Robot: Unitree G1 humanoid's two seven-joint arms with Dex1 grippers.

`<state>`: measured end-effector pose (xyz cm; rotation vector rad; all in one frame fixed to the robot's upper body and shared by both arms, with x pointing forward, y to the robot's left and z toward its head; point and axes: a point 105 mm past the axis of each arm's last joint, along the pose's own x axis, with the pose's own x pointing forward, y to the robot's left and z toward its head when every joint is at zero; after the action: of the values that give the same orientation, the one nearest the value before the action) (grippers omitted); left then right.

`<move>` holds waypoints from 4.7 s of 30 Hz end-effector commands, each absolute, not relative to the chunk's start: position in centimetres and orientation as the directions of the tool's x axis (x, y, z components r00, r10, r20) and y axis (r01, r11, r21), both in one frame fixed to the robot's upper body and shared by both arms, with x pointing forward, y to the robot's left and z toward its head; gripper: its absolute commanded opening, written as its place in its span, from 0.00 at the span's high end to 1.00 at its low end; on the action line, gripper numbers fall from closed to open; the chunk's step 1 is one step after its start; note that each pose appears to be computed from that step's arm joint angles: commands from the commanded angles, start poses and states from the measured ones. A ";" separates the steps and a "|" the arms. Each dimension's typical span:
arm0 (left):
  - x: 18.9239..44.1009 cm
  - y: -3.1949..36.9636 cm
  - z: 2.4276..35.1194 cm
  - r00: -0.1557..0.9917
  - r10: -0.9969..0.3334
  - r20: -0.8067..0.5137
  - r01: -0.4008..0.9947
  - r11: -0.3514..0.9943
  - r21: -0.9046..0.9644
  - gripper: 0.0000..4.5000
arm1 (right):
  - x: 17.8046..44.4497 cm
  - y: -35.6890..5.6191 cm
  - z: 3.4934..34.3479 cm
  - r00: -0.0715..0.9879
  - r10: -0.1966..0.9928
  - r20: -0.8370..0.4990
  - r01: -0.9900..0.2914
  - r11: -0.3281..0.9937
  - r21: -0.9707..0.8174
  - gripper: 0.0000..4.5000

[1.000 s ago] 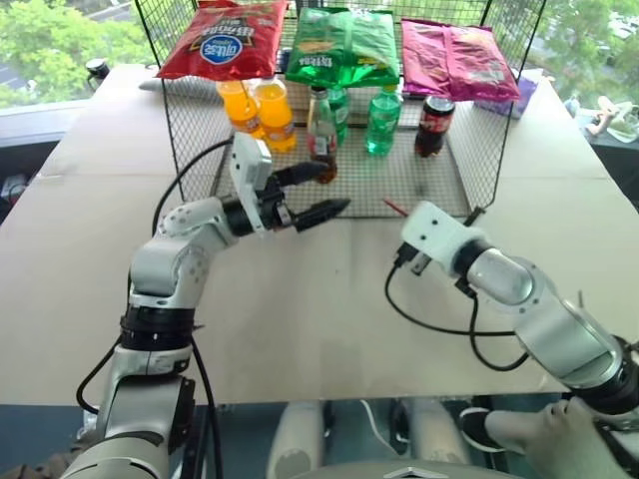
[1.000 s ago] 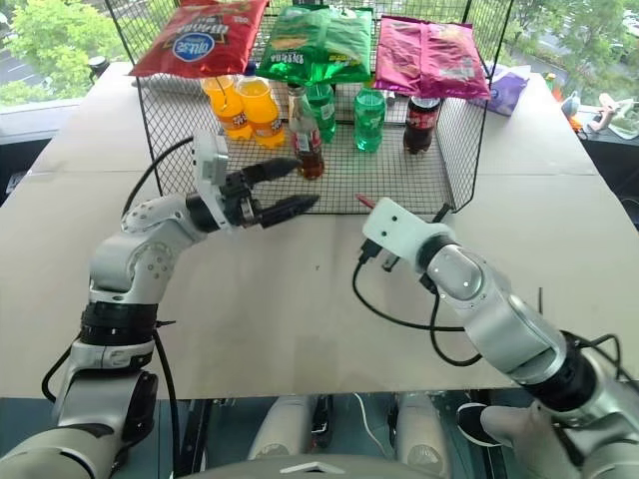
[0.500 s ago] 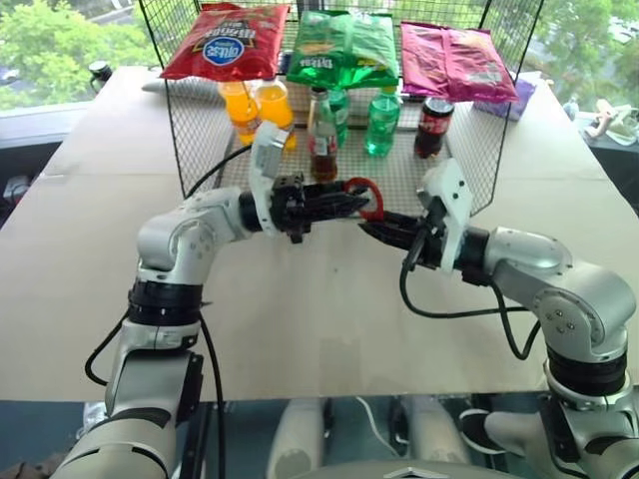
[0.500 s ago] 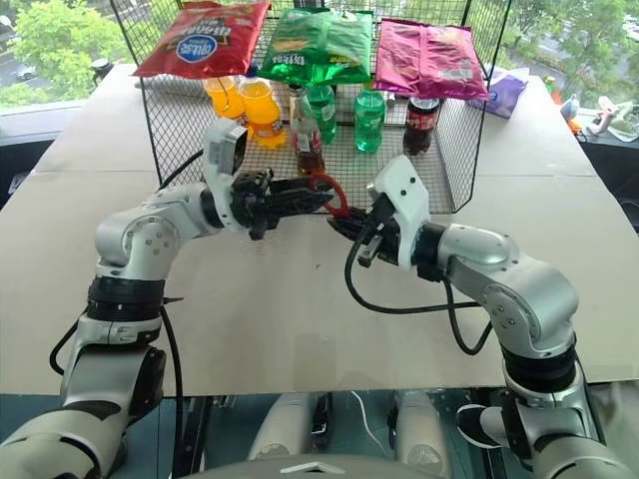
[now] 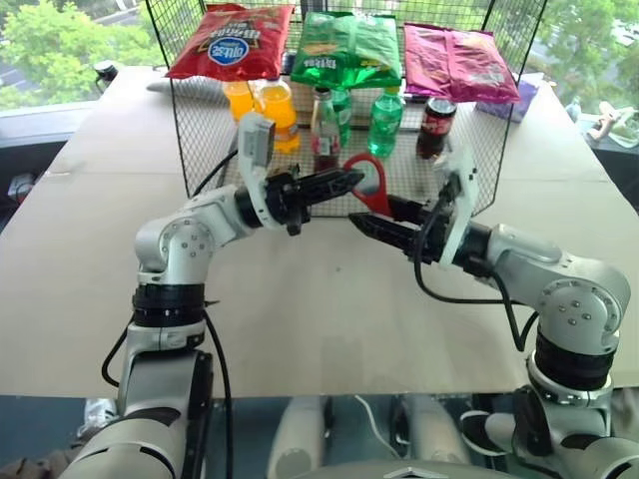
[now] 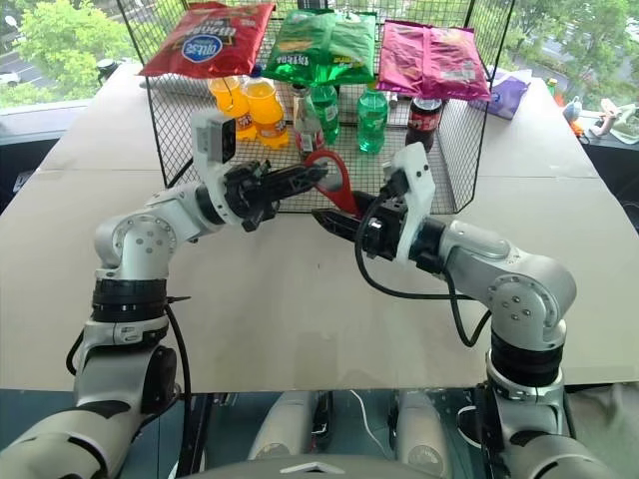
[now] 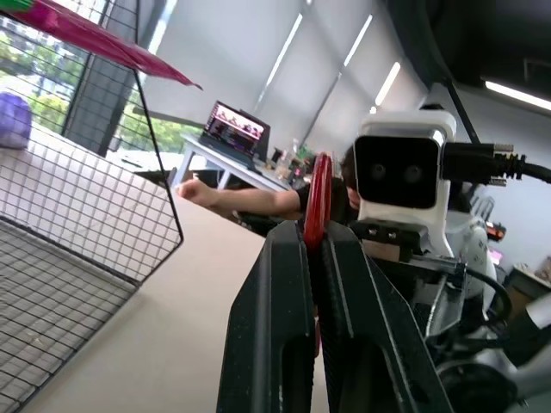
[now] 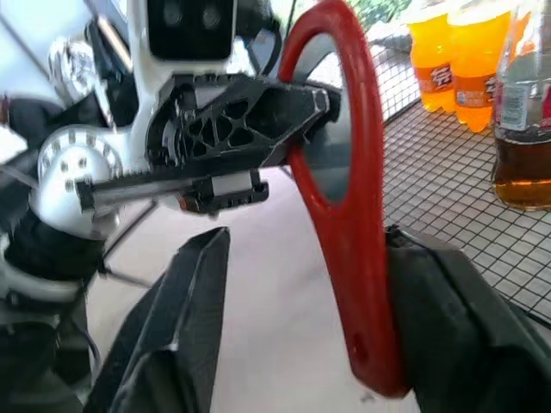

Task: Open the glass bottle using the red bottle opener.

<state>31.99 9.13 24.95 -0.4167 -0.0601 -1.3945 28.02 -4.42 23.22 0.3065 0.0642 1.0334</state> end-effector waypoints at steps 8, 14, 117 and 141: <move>31.7 9.3 26.8 0.221 -0.915 0.338 0.962 0.146 -0.232 1.00 | 27.5 -5.3 23.7 0.564 0.813 0.145 -0.790 0.480 0.380 0.44; 31.1 9.1 27.0 0.191 -0.925 0.329 0.964 0.114 -0.239 1.00 | 27.4 -4.9 24.1 0.541 0.827 0.150 -0.803 0.456 0.382 0.44; 44.7 12.8 23.1 0.828 -0.547 0.122 0.525 0.833 0.173 0.01 | 30.8 -10.6 18.7 0.922 0.372 0.109 -0.056 0.406 -0.912 1.00; 48.2 10.4 23.4 0.911 -0.398 0.108 0.380 0.912 0.157 0.01 | 30.5 -10.7 18.3 0.936 0.344 0.073 -0.090 0.435 -0.896 1.00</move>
<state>48.07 10.80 20.89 0.1330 -0.0602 -0.4139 30.84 -10.48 16.72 -1.0862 -0.2070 0.3129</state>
